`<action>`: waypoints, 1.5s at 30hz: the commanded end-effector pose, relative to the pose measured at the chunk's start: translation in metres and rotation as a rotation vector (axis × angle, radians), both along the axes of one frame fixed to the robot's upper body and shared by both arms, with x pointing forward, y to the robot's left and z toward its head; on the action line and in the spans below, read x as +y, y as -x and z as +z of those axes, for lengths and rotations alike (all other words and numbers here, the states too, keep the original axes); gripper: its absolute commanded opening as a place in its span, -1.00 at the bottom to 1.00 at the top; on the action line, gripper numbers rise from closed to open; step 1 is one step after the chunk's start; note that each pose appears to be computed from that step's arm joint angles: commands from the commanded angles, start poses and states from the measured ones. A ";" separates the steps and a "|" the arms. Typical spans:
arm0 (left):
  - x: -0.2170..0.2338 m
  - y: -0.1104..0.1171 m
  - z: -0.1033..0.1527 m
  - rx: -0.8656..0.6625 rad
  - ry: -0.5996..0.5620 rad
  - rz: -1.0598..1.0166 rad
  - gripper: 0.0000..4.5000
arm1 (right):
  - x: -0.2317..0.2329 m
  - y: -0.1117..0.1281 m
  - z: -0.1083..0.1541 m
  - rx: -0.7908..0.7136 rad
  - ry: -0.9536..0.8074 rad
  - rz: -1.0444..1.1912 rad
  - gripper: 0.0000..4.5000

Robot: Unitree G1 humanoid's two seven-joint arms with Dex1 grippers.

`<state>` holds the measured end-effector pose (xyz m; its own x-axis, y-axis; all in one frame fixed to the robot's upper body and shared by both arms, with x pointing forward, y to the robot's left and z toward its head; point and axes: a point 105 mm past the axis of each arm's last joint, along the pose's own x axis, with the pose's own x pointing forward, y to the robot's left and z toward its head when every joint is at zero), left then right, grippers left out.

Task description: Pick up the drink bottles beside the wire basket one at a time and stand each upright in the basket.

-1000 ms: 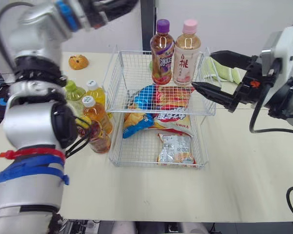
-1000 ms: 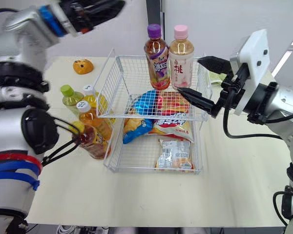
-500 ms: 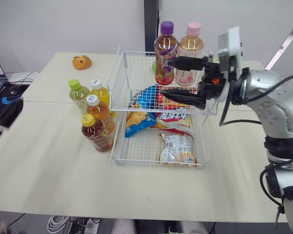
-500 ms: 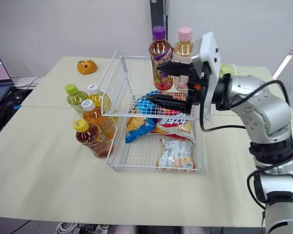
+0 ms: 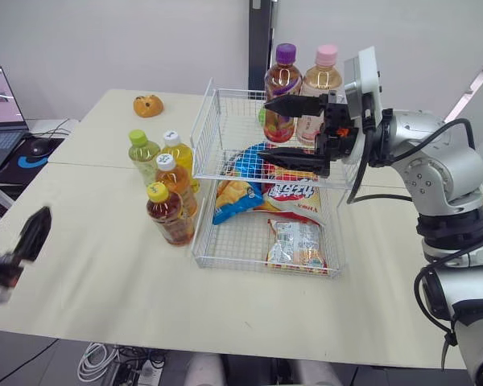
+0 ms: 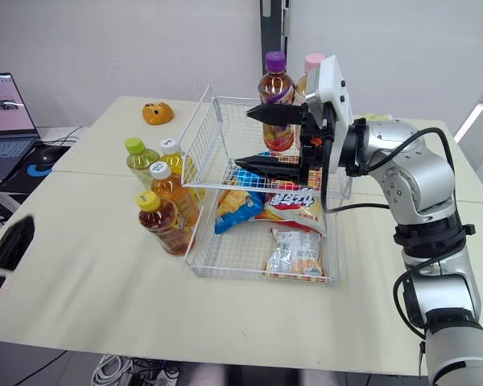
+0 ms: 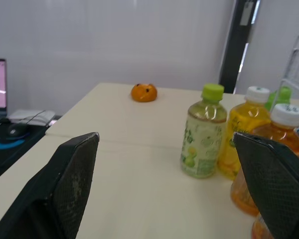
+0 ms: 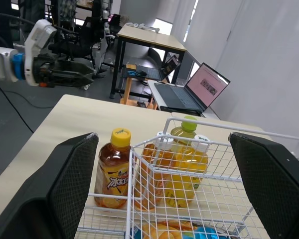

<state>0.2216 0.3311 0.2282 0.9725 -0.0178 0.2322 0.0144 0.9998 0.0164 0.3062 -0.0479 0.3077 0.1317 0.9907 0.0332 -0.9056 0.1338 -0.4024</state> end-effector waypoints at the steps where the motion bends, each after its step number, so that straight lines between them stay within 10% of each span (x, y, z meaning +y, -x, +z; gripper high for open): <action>1: -0.008 -0.034 0.005 0.019 -0.031 -0.045 0.99 | -0.009 0.011 0.016 -0.072 -0.023 -0.038 1.00; 14: -0.040 -0.144 0.007 0.025 -0.070 -0.140 0.99 | -0.026 0.025 0.018 -0.085 -0.013 -0.169 1.00; 29: -0.049 -0.183 0.003 0.007 -0.059 -0.176 0.99 | -0.030 0.030 0.022 -0.093 -0.014 -0.228 1.00; 40: -0.052 -0.188 -0.007 0.031 -0.060 -0.201 -0.39 | -0.031 0.029 0.025 -0.101 -0.019 -0.240 1.00; 45: -0.048 -0.187 -0.003 0.017 -0.066 -0.196 -0.39 | -0.032 0.027 0.024 -0.102 -0.021 -0.244 1.00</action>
<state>0.4093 0.2820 0.2148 0.9599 -0.2158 0.1787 0.2082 0.9762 0.0606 0.2836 -0.0753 0.3163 0.3565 0.9337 0.0325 -0.8347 0.3339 -0.4380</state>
